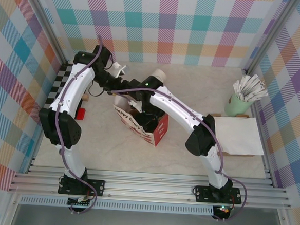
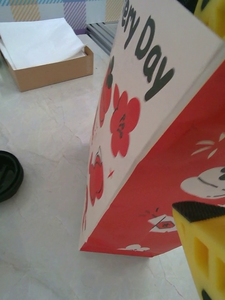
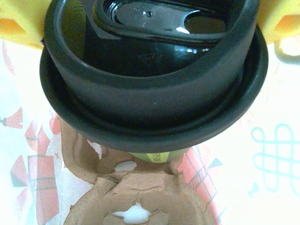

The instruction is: Pack the takeout coffee

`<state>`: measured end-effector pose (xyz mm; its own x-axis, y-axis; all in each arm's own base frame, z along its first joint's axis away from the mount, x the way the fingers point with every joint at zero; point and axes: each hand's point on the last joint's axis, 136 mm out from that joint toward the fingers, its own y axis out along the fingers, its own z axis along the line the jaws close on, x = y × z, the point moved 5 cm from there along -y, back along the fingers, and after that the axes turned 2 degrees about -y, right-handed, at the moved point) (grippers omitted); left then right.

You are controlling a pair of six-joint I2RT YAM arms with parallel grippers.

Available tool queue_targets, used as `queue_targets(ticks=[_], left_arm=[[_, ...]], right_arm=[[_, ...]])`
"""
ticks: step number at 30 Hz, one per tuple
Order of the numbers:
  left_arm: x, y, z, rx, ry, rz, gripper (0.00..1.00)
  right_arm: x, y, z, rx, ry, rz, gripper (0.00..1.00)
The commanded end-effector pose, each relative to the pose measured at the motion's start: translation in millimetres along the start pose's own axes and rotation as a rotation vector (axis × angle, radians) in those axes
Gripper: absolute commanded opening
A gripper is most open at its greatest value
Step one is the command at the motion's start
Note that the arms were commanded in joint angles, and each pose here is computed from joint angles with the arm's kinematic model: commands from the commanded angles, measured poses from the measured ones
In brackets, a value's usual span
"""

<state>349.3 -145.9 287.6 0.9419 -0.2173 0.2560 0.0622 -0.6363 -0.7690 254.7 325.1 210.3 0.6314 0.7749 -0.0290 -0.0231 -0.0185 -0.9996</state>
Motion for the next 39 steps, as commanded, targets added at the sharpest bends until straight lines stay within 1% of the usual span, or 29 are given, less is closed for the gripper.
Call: queue_targets(ticks=[1, 2, 4, 7, 8, 11, 13, 15, 16, 20, 23, 28, 33, 35, 39], left_arm=[[-15.2, -7.8, -0.5, 0.024, -0.02, 0.022, 0.39], [-14.5, -9.0, 2.0, 0.052, -0.031, 0.019, 0.31], [-11.4, -13.5, 0.4, 0.065, -0.032, 0.01, 0.2], [-6.2, -17.9, -7.2, 0.031, -0.041, 0.012, 0.1], [-5.4, -18.2, -7.9, 0.027, -0.047, 0.016, 0.08], [-7.3, -16.0, -6.9, 0.028, -0.06, 0.033, 0.05], [-9.4, -14.4, -5.1, 0.032, -0.069, 0.049, 0.05], [-10.6, -12.2, -4.8, 0.024, -0.074, 0.064, 0.05], [-11.5, -10.7, -5.1, 0.021, -0.073, 0.073, 0.05], [-14.2, -5.3, -2.1, 0.029, -0.07, 0.096, 0.01], [-13.9, -5.2, -1.1, 0.037, -0.049, 0.071, 0.0], [-10.7, -4.4, 0.7, 0.049, -0.004, -0.011, 0.0], [-10.9, -3.4, -0.2, 0.036, 0.019, -0.033, 0.0], [-10.6, -3.8, -1.0, 0.032, 0.037, -0.059, 0.0], [-12.8, -3.6, -0.2, 0.039, 0.048, -0.068, 0.0]], right_arm=[[-13.6, -9.6, 4.7, 0.04, -0.002, 0.042, 0.56], [-14.0, -13.0, 7.9, 0.068, -0.002, 0.032, 0.56], [-14.0, -19.7, 16.8, 0.141, -0.003, 0.011, 0.56], [-14.7, -27.1, 31.4, 0.26, -0.011, -0.007, 0.56], [-15.4, -27.6, 35.4, 0.29, -0.016, -0.006, 0.56], [-16.7, -27.7, 42.5, 0.349, -0.023, 0.0, 0.56], [-16.2, -27.9, 44.5, 0.365, -0.02, 0.0, 0.56], [-15.3, -25.6, 40.6, 0.332, -0.007, 0.002, 0.56], [-15.3, -22.5, 35.8, 0.291, 0.006, 0.01, 0.56], [-17.4, -14.8, 22.7, 0.181, 0.026, 0.053, 0.55], [-18.6, -14.9, 19.3, 0.152, 0.033, 0.055, 0.55], [-20.7, -5.9, 13.4, 0.103, 0.032, 0.085, 0.55], [-14.4, -0.2, 11.7, 0.088, 0.038, 0.06, 0.55], [-10.9, 2.4, 10.2, 0.076, 0.042, 0.042, 0.55], [-9.6, 9.6, 8.1, 0.059, 0.026, 0.048, 0.56]])
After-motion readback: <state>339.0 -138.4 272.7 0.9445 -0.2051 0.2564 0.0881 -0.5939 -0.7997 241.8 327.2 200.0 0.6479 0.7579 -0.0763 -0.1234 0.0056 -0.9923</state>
